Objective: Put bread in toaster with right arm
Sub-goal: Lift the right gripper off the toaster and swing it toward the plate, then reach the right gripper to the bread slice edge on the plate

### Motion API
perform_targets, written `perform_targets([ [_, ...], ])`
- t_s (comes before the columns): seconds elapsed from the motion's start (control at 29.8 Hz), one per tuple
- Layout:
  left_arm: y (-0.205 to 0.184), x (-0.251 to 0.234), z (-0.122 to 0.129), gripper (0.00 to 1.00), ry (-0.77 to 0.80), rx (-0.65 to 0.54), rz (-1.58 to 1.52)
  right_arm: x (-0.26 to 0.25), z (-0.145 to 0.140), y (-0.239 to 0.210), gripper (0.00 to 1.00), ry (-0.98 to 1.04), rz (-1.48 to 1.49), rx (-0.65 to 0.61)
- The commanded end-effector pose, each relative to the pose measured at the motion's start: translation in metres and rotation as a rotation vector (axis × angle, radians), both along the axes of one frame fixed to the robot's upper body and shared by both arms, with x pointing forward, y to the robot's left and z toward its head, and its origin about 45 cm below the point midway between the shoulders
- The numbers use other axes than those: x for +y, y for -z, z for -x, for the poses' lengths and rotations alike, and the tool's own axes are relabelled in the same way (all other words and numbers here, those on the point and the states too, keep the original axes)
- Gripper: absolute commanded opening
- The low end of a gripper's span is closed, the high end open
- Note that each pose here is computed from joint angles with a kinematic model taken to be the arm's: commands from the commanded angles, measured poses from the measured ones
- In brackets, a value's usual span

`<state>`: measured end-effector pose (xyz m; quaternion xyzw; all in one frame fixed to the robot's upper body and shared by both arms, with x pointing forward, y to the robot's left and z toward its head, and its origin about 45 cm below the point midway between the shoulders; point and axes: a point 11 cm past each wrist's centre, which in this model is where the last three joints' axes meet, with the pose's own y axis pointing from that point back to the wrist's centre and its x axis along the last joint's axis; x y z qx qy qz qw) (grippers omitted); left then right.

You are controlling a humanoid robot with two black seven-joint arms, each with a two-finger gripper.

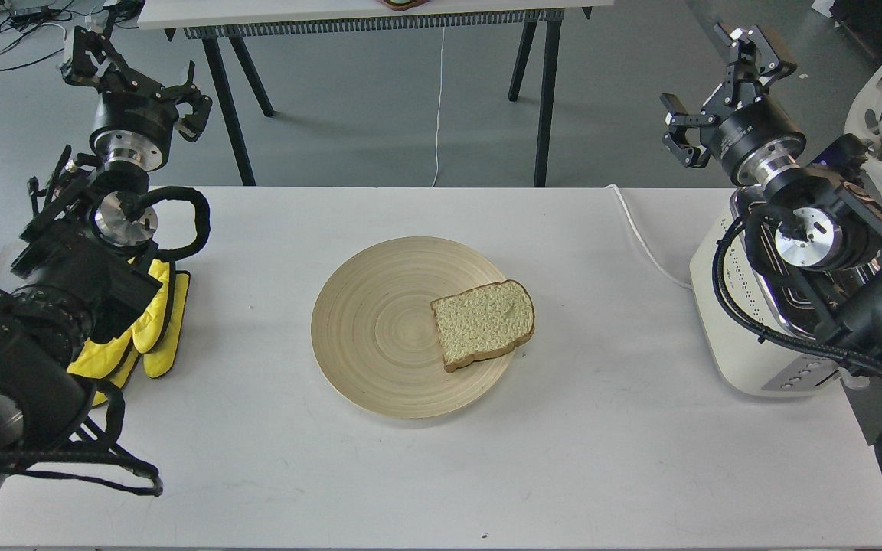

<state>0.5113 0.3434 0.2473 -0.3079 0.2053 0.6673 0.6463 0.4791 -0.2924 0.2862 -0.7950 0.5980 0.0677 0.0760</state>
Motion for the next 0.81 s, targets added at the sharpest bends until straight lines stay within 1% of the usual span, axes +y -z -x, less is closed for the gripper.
perform_targets([
  [0.0,0.0,-0.001,0.0,1.0,0.001,0.0,0.001,0.015,0.011,-0.01,0.99,-0.093,0.228,-0.067],
  [0.1,0.001,-0.002,0.0,1.0,0.003,0.001,0.002,0.027,0.021,0.007,0.99,-0.159,0.443,-0.074],
  [0.2,0.001,-0.003,0.0,1.0,0.003,0.001,0.004,0.039,0.03,0.03,0.97,-0.209,0.58,-0.066],
  [0.37,0.001,-0.003,0.0,1.0,0.003,0.001,0.004,0.063,0.062,0.082,0.92,-0.358,0.797,-0.044],
  [0.54,0.001,-0.003,0.0,1.0,0.003,0.001,0.004,0.067,0.085,0.125,0.9,-0.43,0.932,-0.009],
  [0.6,0.001,-0.003,0.0,1.0,0.004,0.001,0.003,0.059,0.087,0.138,0.9,-0.421,0.994,0.001],
  [0.67,0.001,-0.003,0.0,1.0,0.003,0.001,0.004,0.068,0.088,0.15,0.89,-0.425,0.998,0.012],
  [0.77,0.001,-0.003,0.0,1.0,0.005,0.002,0.002,0.079,0.089,0.168,0.84,-0.439,1.003,0.042],
])
